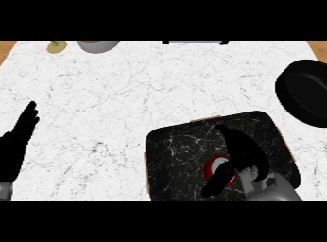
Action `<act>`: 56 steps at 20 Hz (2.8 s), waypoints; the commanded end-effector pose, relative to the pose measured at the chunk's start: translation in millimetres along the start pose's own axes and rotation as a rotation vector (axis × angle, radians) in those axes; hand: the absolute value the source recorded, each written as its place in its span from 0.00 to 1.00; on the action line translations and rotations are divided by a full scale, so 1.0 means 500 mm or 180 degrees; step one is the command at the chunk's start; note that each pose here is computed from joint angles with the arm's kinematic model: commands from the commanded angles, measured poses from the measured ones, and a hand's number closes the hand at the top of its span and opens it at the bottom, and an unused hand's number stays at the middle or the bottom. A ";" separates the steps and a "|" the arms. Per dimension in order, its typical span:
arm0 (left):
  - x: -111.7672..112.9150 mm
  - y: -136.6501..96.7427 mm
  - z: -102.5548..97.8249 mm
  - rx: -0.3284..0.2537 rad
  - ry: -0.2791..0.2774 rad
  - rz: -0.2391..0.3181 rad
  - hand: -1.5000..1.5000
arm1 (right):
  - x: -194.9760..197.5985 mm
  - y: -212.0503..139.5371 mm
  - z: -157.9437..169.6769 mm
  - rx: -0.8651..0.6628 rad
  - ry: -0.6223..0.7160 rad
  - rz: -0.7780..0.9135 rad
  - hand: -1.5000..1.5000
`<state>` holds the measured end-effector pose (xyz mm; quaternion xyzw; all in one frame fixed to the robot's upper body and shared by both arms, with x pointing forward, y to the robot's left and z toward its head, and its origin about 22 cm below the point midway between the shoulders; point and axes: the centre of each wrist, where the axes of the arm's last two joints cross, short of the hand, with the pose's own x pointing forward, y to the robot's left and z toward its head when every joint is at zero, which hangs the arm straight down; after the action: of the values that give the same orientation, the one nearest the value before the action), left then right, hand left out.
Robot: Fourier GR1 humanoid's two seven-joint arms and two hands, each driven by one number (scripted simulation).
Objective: Pick the can from the tray and place it in the pot
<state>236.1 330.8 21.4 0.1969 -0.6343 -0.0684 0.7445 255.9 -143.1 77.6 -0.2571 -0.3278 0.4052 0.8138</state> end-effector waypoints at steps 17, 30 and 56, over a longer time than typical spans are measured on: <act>0.005 -0.008 -0.004 -0.0143 -0.0087 -0.0046 0.50 | 0.092 -0.207 -0.145 -0.0840 0.0399 -0.0092 1.00; 0.002 -0.014 -0.003 -0.0031 0.0003 -0.0042 0.50 | 0.215 -0.325 -0.101 -0.2663 0.0609 0.0456 1.00; 0.001 -0.007 -0.009 0.0017 -0.0004 0.0016 0.50 | -0.033 -0.623 -0.075 -0.3900 0.0457 -0.0520 1.00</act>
<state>236.8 327.9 18.5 0.1974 -0.6356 -0.0689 0.7432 433.2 -281.2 252.9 -0.6795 -0.4630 0.0725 0.5645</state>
